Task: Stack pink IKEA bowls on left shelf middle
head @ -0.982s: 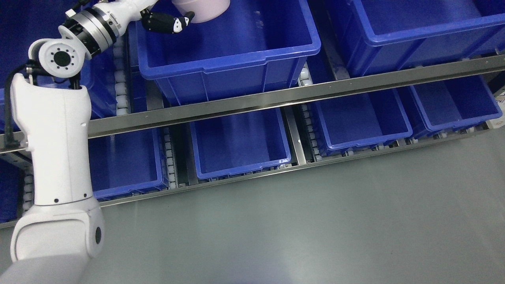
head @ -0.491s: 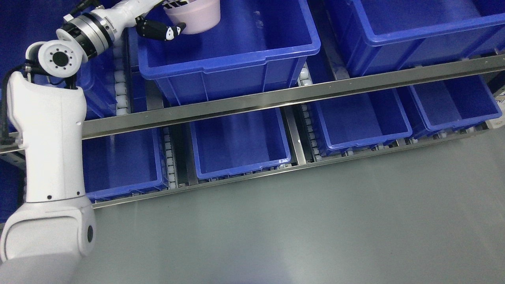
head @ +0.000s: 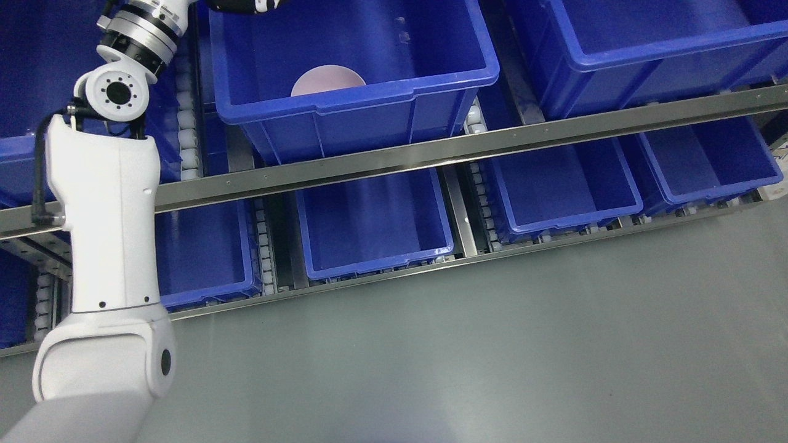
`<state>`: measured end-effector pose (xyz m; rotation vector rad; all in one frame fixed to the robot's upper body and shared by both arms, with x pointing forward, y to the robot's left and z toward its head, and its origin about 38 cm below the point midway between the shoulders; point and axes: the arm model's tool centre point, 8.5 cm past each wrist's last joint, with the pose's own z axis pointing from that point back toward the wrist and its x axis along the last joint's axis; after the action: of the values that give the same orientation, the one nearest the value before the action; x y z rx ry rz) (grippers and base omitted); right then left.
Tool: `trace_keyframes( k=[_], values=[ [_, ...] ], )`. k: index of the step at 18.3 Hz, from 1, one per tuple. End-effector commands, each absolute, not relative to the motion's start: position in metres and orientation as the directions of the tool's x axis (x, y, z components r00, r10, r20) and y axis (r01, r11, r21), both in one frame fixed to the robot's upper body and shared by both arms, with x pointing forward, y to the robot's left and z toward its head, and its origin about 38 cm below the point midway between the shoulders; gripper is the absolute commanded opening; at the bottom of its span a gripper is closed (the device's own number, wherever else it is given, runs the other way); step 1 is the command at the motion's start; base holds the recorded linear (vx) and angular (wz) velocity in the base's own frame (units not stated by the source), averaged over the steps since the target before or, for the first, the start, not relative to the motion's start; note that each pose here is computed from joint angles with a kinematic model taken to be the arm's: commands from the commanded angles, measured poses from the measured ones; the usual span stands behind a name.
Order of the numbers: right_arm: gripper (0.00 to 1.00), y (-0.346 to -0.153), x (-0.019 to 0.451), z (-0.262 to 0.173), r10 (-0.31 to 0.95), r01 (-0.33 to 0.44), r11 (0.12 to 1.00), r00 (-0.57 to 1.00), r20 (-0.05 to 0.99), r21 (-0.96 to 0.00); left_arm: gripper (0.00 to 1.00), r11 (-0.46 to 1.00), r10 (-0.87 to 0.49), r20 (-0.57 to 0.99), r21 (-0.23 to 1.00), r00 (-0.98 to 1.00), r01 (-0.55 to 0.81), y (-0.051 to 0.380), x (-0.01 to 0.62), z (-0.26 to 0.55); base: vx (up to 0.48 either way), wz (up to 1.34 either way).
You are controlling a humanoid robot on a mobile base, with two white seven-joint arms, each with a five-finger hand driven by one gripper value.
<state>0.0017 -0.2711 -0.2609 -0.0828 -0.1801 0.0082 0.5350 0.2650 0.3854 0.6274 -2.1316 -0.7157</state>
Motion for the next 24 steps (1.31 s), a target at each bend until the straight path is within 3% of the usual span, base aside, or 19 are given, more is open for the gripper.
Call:
trace_keyframes(
  k=[1,3,9,24],
  values=[
    [1.0,-0.283,0.002,-0.26,0.017,0.002,0.995,0.984,0.178,-0.102,0.94,0.947,-0.295,0.744,0.143,-0.599,-0.288,0.295,0.526,0.387,0.0,0.0],
    [1.0,-0.283,0.002,-0.26,0.018,0.0,0.995,0.984,0.178,-0.102,0.96,0.953,-0.255,0.791,0.109,-0.557,-0.283,0.301,0.515,0.371,0.0,0.0],
    [1.0,-0.283,0.002,-0.26,0.018,0.0,0.995,0.984,0.178,-0.102,0.97,0.951,-0.284,0.825,0.176,-0.488,-0.256,0.289,0.485,0.321,0.0,0.0],
    [1.0,-0.283,0.002,-0.26,0.018,0.0,0.995,0.984,0.178,-0.102,0.99,0.952,-0.294,0.835,0.21,-0.465,-0.225,0.278,0.47,0.294,0.0,0.0]
  ],
)
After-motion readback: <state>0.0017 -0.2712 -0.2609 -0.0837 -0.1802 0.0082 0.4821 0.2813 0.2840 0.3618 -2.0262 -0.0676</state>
